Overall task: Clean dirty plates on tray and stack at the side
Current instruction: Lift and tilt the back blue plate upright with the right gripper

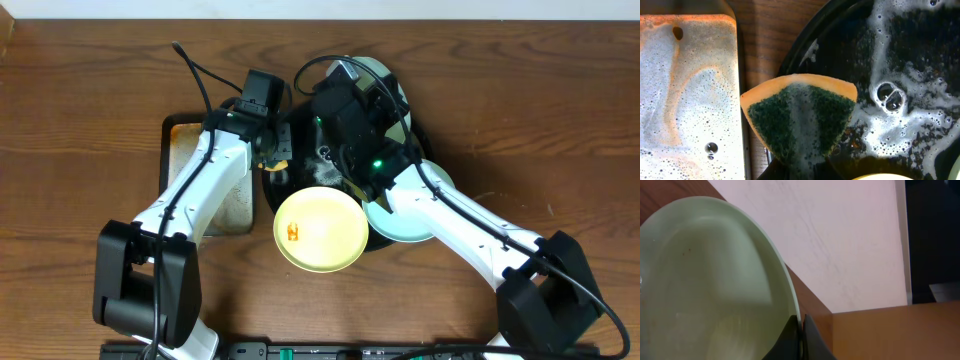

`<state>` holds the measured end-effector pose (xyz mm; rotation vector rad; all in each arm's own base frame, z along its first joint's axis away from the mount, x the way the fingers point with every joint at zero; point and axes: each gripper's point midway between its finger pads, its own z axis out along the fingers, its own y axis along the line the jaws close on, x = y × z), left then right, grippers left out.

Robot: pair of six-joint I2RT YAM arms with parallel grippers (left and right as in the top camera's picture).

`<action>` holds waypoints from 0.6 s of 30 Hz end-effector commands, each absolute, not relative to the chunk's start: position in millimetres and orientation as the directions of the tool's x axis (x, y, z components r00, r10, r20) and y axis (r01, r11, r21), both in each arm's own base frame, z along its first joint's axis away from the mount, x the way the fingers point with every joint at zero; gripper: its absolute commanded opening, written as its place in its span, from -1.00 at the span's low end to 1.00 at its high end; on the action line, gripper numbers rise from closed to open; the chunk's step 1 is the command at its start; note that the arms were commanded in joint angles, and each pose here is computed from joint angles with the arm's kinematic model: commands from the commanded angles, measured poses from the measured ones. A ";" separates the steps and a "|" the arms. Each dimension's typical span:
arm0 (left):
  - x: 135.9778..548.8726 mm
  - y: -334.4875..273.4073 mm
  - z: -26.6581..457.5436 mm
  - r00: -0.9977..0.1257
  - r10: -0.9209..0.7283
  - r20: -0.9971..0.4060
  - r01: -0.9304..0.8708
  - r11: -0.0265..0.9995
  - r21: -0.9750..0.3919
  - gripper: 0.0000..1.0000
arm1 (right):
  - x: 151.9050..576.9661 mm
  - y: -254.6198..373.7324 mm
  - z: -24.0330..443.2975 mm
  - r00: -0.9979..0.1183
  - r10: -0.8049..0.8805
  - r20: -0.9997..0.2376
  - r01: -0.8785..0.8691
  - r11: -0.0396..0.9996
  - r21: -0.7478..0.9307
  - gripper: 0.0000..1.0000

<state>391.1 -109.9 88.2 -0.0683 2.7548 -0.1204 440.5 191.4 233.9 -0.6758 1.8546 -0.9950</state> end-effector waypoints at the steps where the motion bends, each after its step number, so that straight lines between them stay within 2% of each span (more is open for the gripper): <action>1: 390.9 -106.7 86.1 -0.927 -0.056 -0.370 -0.029 0.997 -0.077 -0.79 | 434.6 187.8 240.3 -0.460 -0.730 -0.505 -0.006 0.571 -0.821 -0.98; 10: 393.2 -108.1 87.1 -0.924 -0.058 -0.378 -0.027 0.996 -0.085 -0.78 | 426.7 188.0 180.4 -0.545 -0.627 -0.557 -0.206 0.744 -0.636 -0.98; 14: 394.5 -109.3 87.7 -0.922 -0.058 -0.383 -0.025 0.996 -0.091 -0.79 | 428.4 186.0 159.9 -0.609 -0.501 -0.615 -0.243 0.856 -0.457 -0.98; 18: 398.1 -117.2 90.1 -0.917 -0.060 -0.394 -0.008 0.991 -0.132 -0.79 | 428.7 184.6 144.8 -0.673 -0.385 -0.632 -0.269 0.923 -0.276 -0.98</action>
